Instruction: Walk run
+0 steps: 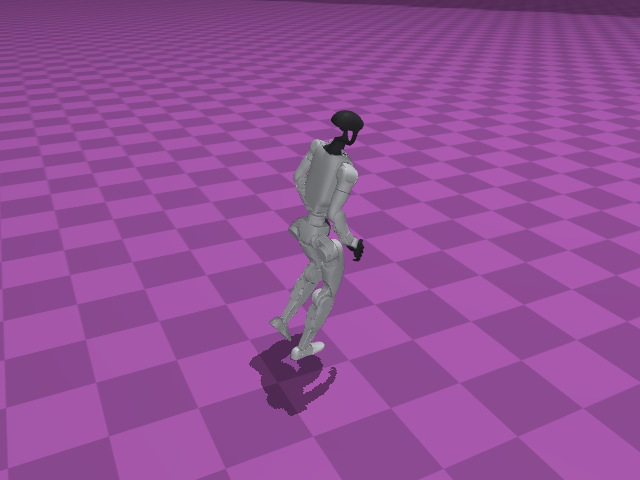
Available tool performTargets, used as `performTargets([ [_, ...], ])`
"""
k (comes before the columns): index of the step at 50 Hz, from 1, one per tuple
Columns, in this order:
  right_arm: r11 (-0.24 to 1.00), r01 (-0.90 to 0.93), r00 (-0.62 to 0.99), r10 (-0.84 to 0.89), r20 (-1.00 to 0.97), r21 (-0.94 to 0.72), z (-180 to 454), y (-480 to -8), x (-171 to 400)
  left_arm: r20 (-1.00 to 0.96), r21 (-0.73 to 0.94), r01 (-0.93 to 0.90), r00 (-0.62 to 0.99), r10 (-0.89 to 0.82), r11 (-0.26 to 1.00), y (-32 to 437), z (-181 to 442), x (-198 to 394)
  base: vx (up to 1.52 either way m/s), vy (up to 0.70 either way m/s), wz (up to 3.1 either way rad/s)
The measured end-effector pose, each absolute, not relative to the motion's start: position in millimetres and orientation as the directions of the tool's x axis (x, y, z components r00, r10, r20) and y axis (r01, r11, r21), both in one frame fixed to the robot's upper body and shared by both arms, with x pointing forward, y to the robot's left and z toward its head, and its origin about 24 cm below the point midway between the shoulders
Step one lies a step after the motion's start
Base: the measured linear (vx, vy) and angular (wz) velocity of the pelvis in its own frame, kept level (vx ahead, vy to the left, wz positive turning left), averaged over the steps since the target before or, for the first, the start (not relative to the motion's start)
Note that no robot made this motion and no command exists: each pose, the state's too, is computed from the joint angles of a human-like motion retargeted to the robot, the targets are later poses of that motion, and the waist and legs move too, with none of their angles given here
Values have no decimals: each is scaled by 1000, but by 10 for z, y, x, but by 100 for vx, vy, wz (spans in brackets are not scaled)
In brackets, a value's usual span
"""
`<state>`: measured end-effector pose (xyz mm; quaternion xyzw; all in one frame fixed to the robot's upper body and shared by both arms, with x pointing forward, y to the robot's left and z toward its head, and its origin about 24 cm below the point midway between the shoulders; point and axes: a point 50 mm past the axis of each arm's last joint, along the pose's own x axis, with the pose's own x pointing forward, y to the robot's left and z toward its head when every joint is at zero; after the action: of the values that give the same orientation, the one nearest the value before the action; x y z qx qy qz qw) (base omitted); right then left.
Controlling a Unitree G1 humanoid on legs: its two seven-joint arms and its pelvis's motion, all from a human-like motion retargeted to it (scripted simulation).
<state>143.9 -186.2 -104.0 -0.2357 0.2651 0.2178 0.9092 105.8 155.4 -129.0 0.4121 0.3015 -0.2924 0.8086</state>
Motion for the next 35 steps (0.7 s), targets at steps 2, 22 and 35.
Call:
performTargets([
  [2, 785, -543, 740, 282, -610, -296, -1054, -1897, 1427, -665, 543, 643, 722, -192, 541, 1586, -1211, 1107, 175, -67, -73],
  [22, 888, -391, 788, 186, -587, -244, -1178, -1779, 1126, -794, 305, 744, 543, -273, 594, 1597, -1353, 901, 180, -57, -5],
  [35, 844, -238, 931, 58, -360, -480, -906, -1853, 1213, -818, 267, 740, 513, -262, 617, 1668, -1386, 776, 189, -69, -3],
])
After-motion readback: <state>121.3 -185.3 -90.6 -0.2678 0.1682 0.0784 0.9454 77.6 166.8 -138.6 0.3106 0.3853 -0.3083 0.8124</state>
